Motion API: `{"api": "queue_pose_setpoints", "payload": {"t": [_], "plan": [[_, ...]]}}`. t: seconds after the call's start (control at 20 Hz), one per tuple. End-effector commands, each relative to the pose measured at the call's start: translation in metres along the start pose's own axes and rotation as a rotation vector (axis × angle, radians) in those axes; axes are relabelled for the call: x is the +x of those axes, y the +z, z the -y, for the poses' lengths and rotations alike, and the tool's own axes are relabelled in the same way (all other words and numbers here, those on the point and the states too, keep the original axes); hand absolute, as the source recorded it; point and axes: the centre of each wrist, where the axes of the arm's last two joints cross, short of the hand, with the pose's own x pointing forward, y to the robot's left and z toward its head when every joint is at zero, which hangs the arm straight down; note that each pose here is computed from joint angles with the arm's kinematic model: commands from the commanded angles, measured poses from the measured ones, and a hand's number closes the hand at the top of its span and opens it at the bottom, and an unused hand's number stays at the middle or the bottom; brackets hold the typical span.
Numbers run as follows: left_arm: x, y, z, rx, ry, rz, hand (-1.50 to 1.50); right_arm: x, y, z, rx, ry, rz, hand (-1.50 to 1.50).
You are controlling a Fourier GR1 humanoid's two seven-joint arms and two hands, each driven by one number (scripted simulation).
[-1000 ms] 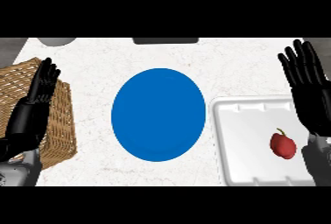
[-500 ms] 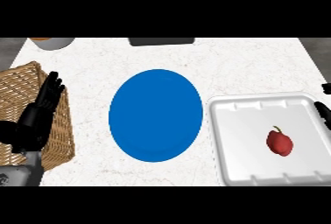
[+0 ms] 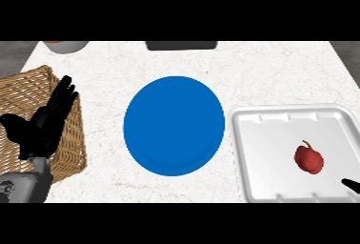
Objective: Pick the bell pepper from the tray and place it in the plate
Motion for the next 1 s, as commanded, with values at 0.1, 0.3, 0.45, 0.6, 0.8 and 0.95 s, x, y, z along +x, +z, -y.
{"api": "queue_pose_setpoints", "payload": {"t": [0.1, 0.3, 0.45, 0.6, 0.8, 0.95], "plan": [[-0.035, 0.004, 0.000, 0.006, 0.010, -0.144, 0.00, 0.005, 0.020, -0.001, 0.123, 0.167, -0.059, -1.50], [-0.028, 0.002, 0.006, -0.020, 0.011, -0.125, 0.00, 0.024, 0.017, -0.001, 0.135, 0.210, -0.087, -1.50], [-0.026, -0.003, -0.008, -0.009, 0.006, -0.148, 0.00, 0.036, 0.001, 0.011, 0.200, 0.241, -0.123, -1.50], [-0.013, -0.004, 0.019, -0.009, 0.010, -0.132, 0.00, 0.045, 0.010, -0.017, 0.283, 0.287, -0.209, -1.50], [-0.019, -0.001, 0.006, -0.025, 0.010, -0.134, 0.00, 0.053, -0.007, -0.008, 0.327, 0.394, -0.248, -1.50], [-0.025, 0.011, 0.003, -0.043, 0.023, -0.135, 0.00, 0.048, -0.004, -0.022, 0.350, 0.466, -0.291, -1.50]]}}
